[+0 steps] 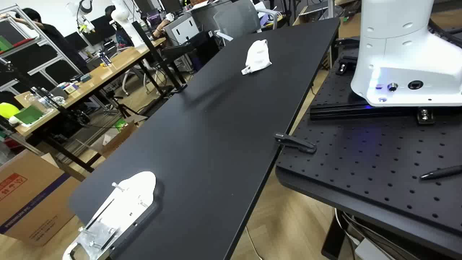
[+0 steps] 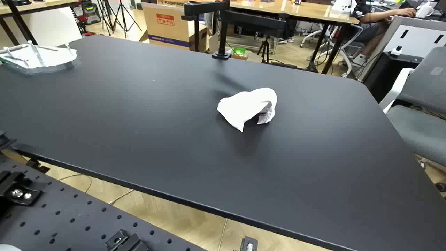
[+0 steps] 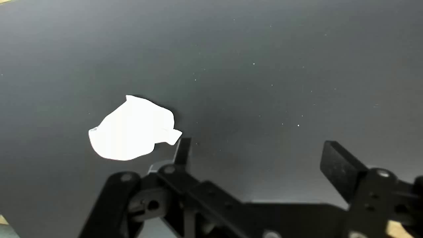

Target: Hang the white cloth on the black frame

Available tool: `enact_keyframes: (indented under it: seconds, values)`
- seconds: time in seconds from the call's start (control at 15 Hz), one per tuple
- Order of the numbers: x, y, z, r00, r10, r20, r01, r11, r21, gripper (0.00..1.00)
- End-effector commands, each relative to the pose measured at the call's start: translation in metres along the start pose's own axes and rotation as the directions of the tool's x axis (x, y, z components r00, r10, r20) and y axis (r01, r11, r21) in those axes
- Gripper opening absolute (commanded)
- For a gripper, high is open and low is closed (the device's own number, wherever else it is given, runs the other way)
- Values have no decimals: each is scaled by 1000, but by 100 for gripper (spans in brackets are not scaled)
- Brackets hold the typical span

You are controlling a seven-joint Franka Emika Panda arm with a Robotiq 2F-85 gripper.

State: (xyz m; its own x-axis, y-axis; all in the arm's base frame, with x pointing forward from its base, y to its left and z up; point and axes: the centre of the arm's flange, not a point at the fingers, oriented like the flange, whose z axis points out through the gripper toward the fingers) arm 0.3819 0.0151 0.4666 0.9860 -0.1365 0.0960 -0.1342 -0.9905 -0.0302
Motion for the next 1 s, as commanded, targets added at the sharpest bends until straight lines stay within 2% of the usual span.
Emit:
enact_keyframes:
  seconds: [0.0,0.8,0.93]
  values:
    - [0,0,0,1000,0,1,0,1000,0,100]
    - [0,0,0,1000,0,1,0,1000,0,100]
    - [9,3,4,998,19,-57,-20,1000,-22,100]
